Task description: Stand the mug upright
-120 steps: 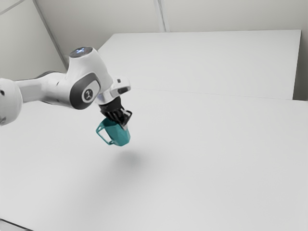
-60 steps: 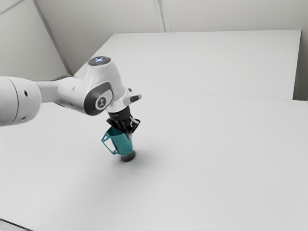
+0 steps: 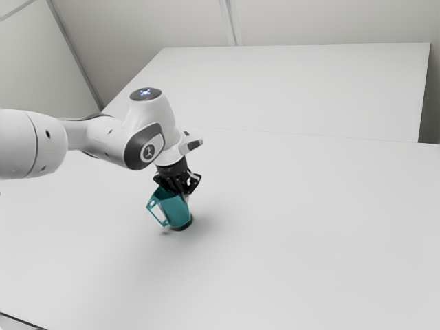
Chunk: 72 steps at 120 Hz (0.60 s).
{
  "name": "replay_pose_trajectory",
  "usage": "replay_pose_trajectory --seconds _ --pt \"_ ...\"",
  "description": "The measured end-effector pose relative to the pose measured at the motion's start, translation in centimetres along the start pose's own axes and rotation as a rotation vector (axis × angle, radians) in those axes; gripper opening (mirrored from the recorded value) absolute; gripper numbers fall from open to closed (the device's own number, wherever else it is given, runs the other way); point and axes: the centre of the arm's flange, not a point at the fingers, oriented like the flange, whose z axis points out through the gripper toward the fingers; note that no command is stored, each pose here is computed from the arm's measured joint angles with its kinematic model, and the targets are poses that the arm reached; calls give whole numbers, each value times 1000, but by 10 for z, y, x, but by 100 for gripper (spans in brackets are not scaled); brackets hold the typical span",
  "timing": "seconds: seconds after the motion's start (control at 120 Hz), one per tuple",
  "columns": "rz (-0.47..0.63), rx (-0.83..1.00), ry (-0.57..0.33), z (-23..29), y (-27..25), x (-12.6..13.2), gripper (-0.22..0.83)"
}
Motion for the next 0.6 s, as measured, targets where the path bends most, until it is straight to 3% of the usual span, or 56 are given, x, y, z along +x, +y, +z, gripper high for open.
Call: replay_pose_trajectory --seconds 0.067,0.233,0.367,0.6 --pt "-4 0 1 2 2 0 -14" --pt "-10 -4 0 5 4 1 15" --pt "-15 -8 9 2 4 2 33" --pt "-14 -21 44 -21 7 5 50"
